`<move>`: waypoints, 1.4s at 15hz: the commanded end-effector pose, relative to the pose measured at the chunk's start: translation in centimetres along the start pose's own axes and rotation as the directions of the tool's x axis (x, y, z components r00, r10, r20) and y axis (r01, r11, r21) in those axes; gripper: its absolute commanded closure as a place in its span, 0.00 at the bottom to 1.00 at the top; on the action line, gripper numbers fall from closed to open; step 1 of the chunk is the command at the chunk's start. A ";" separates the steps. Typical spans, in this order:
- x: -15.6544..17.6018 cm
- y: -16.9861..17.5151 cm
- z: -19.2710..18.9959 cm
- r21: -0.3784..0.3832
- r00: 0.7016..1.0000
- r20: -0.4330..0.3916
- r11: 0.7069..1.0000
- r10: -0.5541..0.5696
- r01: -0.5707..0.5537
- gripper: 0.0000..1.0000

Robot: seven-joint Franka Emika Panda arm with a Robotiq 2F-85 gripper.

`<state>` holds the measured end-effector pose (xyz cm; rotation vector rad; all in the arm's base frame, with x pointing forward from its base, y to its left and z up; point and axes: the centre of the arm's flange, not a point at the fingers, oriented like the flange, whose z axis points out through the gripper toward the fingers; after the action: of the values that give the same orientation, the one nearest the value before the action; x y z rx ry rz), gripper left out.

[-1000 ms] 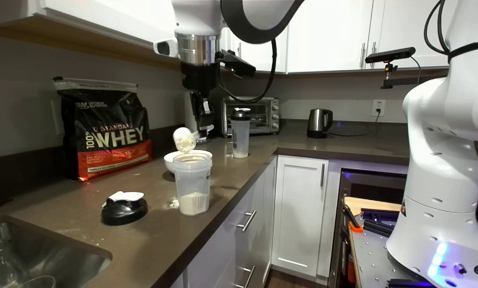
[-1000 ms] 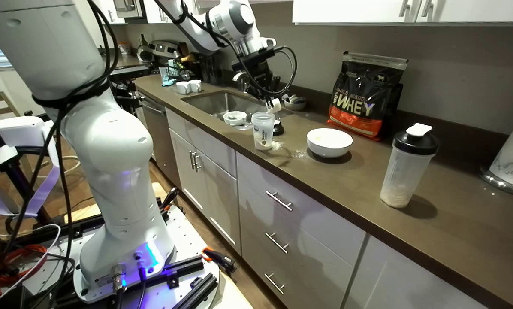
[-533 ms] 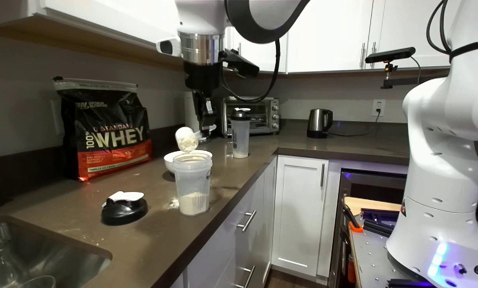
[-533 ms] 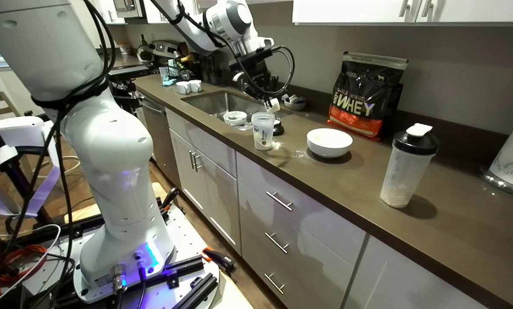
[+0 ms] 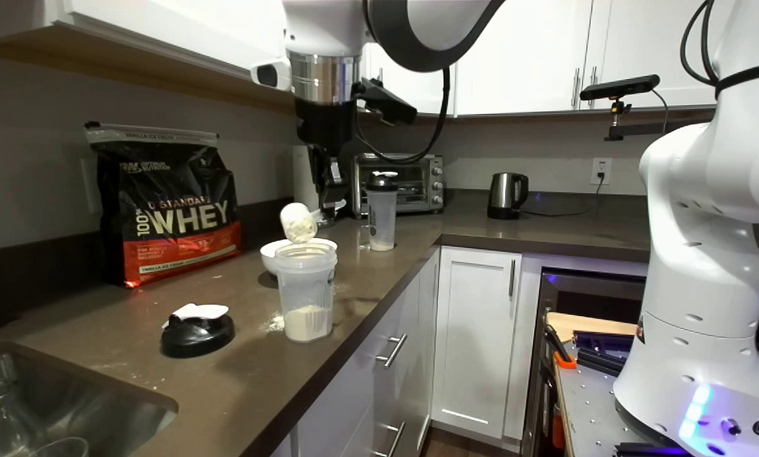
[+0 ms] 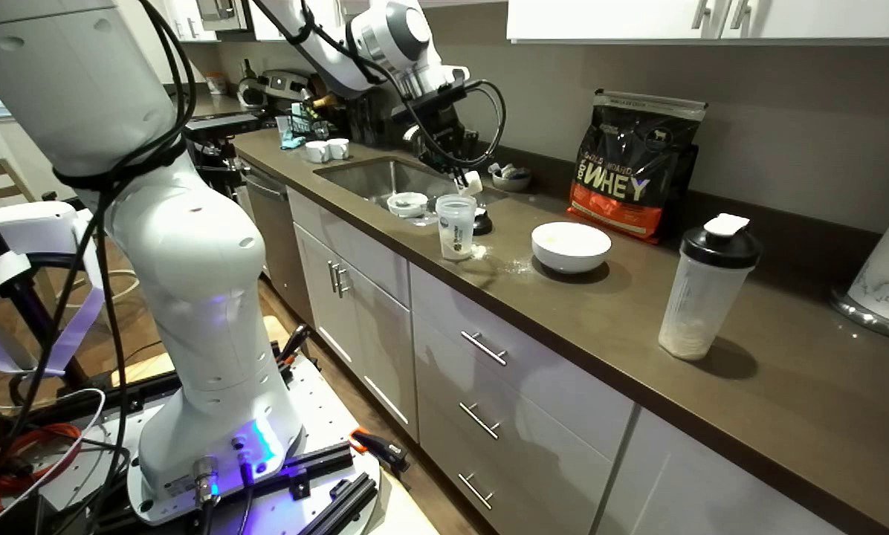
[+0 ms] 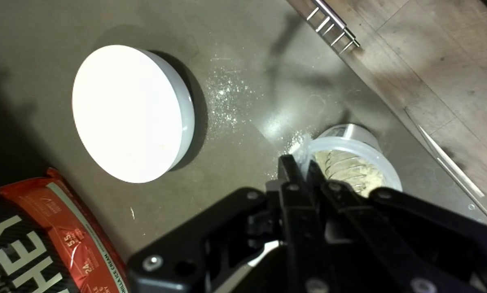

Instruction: Use the measuring spoon to transfer one spoon of contents from the bowl to the left cup

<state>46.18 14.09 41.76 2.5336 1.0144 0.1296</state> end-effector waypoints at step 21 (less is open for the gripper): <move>-0.6 -3.6 1.5 -0.109 0.999 -0.034 0.994 0.005 -0.009 0.99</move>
<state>44.88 15.22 39.49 2.4697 0.9962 0.1788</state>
